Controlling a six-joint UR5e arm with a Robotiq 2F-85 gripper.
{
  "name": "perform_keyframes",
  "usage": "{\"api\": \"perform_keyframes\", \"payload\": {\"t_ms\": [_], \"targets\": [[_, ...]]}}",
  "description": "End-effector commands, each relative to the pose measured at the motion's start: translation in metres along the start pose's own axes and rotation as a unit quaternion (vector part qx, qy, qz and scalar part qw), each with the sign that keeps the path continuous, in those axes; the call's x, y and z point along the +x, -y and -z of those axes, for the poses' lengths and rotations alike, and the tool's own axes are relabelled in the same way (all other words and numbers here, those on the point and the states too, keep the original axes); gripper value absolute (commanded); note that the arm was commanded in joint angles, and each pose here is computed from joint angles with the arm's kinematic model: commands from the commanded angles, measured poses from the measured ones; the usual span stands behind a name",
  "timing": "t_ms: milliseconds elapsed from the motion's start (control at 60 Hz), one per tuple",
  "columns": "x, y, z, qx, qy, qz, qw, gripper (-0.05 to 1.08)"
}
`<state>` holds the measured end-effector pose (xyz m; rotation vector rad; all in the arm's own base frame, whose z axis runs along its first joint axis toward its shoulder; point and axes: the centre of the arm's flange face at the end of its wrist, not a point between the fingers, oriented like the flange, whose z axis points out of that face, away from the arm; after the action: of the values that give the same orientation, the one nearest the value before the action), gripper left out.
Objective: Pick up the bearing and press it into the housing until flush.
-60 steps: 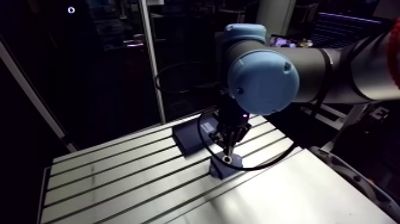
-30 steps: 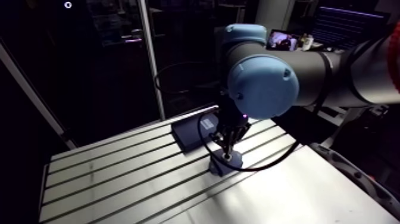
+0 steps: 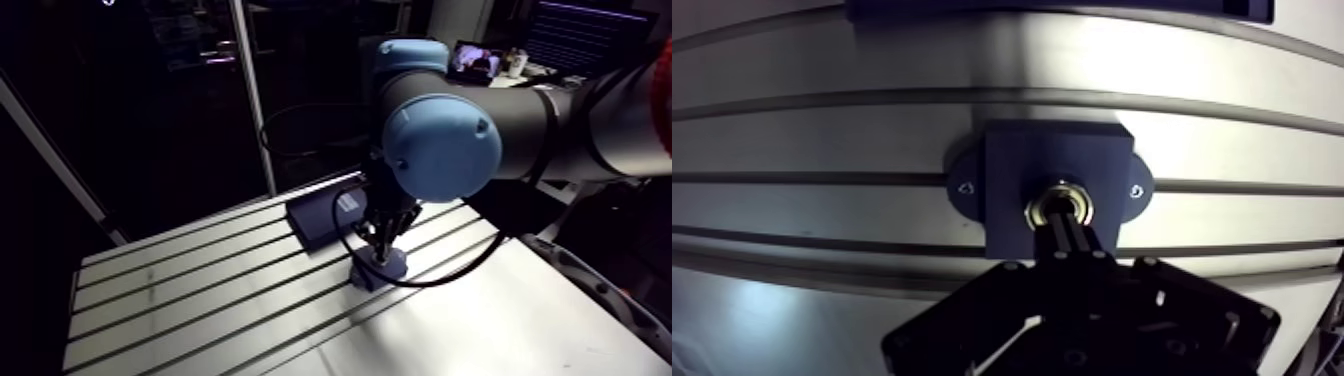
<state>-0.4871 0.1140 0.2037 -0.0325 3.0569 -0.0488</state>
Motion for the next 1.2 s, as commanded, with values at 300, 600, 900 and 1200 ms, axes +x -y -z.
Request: {"api": "perform_keyframes", "payload": {"t_ms": [300,600,900,1200], "targets": [[0.0013,-0.0008,-0.0031,-0.0006,-0.001,0.0,1.0,1.01],[0.0012,-0.0008,-0.0032,-0.0006,-0.001,0.0,1.0,1.01],[0.0014,0.0,-0.0032,-0.0006,-0.001,0.001,1.0,1.01],[0.0009,-0.0006,-0.0046,0.0002,0.0,0.001,1.0,1.01]]}}
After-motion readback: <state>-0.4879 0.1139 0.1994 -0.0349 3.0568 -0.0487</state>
